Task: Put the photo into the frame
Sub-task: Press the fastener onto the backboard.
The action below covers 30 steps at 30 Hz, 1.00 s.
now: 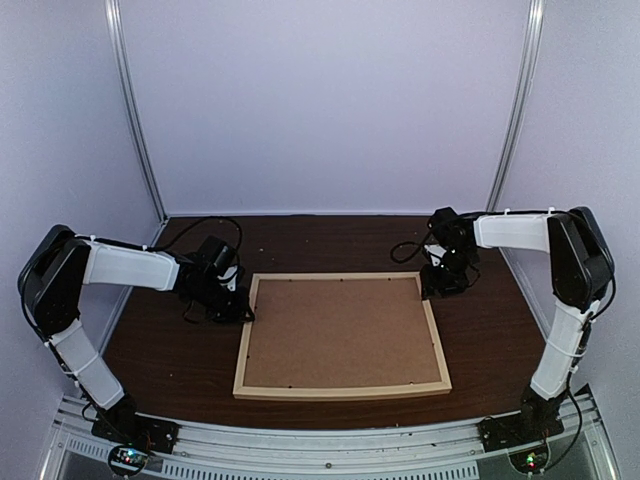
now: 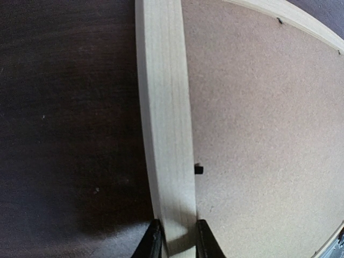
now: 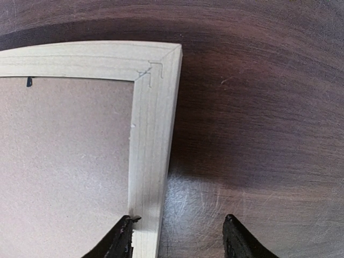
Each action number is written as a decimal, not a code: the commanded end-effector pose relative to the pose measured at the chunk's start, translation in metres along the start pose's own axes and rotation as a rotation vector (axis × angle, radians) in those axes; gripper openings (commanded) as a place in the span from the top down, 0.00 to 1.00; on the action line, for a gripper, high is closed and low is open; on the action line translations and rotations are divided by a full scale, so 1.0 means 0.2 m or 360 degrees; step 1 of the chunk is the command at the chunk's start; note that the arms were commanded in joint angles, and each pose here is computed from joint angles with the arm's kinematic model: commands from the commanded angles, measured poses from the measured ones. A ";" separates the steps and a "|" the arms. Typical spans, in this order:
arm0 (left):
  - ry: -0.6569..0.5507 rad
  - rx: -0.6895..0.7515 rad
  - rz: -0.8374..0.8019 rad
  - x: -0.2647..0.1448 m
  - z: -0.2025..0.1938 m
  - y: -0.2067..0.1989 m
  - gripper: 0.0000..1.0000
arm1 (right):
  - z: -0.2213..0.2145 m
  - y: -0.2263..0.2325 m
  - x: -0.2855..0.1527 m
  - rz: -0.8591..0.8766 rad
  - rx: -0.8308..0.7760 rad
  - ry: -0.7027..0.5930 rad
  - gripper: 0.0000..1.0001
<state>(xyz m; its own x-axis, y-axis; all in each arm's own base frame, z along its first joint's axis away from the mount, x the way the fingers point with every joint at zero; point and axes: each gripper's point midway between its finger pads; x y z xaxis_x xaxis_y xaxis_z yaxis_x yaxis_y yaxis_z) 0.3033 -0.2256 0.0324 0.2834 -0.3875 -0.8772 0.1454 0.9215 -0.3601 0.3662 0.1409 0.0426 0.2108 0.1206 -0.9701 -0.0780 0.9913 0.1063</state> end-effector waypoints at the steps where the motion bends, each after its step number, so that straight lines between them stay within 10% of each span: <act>1: 0.0070 0.0064 0.0006 -0.01 -0.06 -0.01 1.00 | -0.05 0.07 0.04 0.0024 -0.0028 0.0055 0.44; 30: 0.0077 0.0063 0.0025 0.01 -0.08 0.00 1.00 | -0.13 0.27 0.16 0.0149 -0.0080 0.0114 0.44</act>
<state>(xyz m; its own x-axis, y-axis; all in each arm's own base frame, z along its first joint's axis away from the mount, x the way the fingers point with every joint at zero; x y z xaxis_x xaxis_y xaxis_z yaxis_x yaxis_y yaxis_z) 0.3021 -0.2232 0.0319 0.2815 -0.3766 -0.8826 0.1406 0.9260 -0.3503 0.3668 0.1511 0.0395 0.2381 0.0775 -0.9681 -0.0611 0.9960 0.0647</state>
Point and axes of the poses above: each gripper's point midway between its finger pads, its own x axis out along the fingers, its own y axis along the line the jaws close on, z = x × y, and after that the axes turned 3 degrees about x, right-handed
